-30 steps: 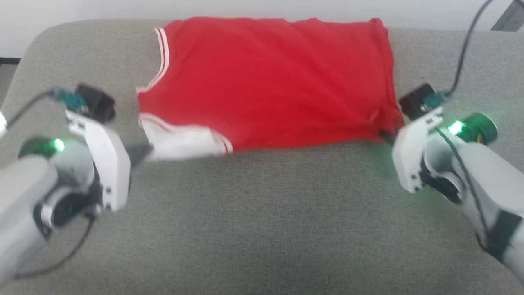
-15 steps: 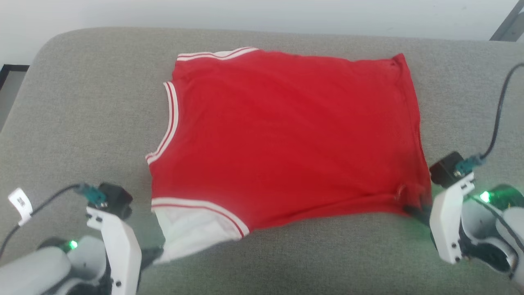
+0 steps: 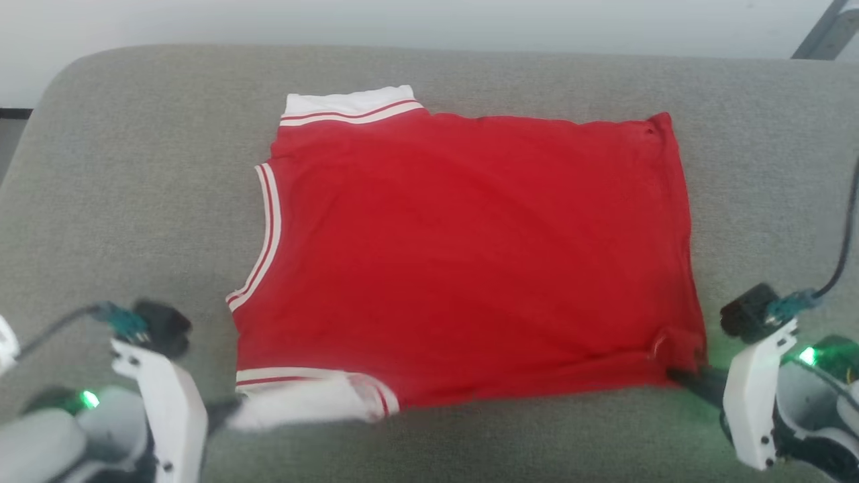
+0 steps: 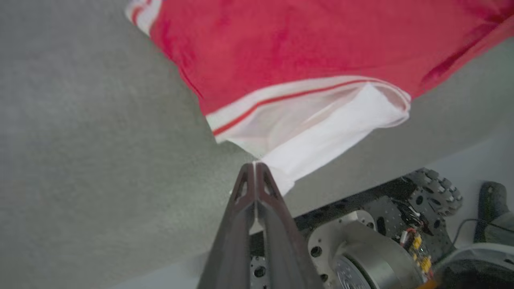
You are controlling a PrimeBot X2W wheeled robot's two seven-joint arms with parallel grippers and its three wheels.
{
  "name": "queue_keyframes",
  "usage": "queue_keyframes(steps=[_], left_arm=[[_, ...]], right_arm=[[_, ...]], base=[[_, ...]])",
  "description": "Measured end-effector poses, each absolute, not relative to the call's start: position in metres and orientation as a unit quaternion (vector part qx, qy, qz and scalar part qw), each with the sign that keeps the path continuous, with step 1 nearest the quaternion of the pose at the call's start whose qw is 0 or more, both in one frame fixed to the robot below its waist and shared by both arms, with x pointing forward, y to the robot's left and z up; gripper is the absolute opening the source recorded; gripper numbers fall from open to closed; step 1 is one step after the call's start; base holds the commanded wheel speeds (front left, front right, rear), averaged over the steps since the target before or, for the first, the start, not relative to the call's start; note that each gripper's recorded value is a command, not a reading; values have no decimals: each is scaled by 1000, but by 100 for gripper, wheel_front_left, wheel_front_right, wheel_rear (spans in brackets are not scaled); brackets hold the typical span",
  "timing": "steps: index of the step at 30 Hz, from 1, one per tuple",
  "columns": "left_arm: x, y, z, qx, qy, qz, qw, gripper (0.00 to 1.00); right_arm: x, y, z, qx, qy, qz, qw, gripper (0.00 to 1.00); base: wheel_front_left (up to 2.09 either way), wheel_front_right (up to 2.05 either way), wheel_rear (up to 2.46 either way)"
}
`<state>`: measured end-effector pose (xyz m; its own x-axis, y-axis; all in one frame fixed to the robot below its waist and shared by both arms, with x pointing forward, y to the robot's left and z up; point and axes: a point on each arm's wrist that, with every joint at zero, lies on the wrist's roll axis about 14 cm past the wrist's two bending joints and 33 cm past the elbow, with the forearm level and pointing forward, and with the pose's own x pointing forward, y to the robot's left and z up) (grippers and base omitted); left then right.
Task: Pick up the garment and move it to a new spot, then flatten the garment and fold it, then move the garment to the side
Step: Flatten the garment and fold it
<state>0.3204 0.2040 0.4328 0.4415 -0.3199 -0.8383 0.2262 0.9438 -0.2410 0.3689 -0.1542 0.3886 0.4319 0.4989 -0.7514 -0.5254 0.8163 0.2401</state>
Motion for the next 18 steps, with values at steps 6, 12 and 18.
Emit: queue_keyframes(steps=[6,12,18], left_arm=[[387,219,477,30,397,-165,902,0],[447,222,499,74,331,-170,925,0],[490,222,492,77,313,-173,931,0]], right_arm=[[404,-162,417,-26,367,278,887,0],[443,-165,434,-47,316,246,915,0],[462,-156,426,-58,315,235,918,0]], base=[[0,0,0],[0,0,0],[0,0,0]])
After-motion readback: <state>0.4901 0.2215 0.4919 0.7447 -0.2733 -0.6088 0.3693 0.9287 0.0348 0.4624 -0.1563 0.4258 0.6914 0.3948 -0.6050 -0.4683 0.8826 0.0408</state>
